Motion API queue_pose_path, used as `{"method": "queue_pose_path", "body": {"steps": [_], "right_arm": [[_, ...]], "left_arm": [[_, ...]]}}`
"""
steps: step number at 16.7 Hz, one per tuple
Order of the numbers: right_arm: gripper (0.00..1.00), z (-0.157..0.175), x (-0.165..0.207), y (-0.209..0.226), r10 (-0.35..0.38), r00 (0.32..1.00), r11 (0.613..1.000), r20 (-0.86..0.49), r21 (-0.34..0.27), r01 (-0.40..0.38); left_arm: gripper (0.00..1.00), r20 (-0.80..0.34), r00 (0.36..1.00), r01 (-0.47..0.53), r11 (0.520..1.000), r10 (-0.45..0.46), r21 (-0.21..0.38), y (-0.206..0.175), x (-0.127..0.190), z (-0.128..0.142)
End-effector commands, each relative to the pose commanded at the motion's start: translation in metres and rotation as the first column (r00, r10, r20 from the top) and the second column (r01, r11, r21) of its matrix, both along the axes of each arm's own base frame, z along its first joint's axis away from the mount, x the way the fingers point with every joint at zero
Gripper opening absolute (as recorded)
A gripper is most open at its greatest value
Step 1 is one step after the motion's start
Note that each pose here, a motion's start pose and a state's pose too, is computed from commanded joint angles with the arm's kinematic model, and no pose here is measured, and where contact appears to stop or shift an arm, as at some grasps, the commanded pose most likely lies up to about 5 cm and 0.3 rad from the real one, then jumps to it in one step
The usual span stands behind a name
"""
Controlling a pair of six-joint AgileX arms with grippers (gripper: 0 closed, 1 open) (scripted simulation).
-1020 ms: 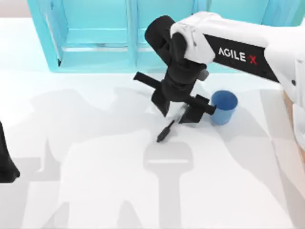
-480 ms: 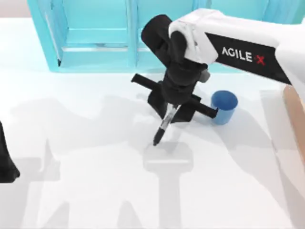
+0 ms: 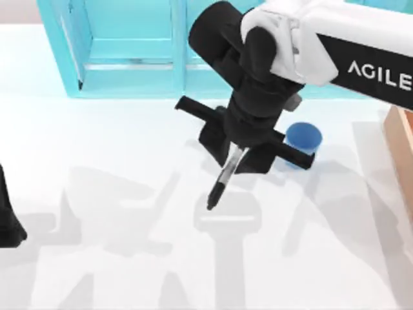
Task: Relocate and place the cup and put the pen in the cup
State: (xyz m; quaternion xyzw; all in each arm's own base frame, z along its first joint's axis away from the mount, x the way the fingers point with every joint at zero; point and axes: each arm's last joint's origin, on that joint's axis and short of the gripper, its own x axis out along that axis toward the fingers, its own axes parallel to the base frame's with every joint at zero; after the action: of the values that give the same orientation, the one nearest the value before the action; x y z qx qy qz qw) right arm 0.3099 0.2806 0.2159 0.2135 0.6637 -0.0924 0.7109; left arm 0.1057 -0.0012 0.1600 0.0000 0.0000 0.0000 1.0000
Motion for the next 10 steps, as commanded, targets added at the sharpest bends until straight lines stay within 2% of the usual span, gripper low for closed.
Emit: {"method": "queue_pose_path", "body": {"steps": [6,10], "right_arm": [[0.0,0.0015,-0.0024,-0.0008,-0.004,1.0,1.0,-0.002,0.0,0.004],[0.0,0.0026,-0.0032,0.0037,0.052,0.994,0.999,0.099,0.004,-0.053]], "left_arm": [[1.0,0.0,1.0,0.0,1.0,0.0,0.0,0.0,0.0,0.0],[1.0,0.0,1.0,0.0,1.0,0.0,0.0,0.0,0.0,0.0]]}}
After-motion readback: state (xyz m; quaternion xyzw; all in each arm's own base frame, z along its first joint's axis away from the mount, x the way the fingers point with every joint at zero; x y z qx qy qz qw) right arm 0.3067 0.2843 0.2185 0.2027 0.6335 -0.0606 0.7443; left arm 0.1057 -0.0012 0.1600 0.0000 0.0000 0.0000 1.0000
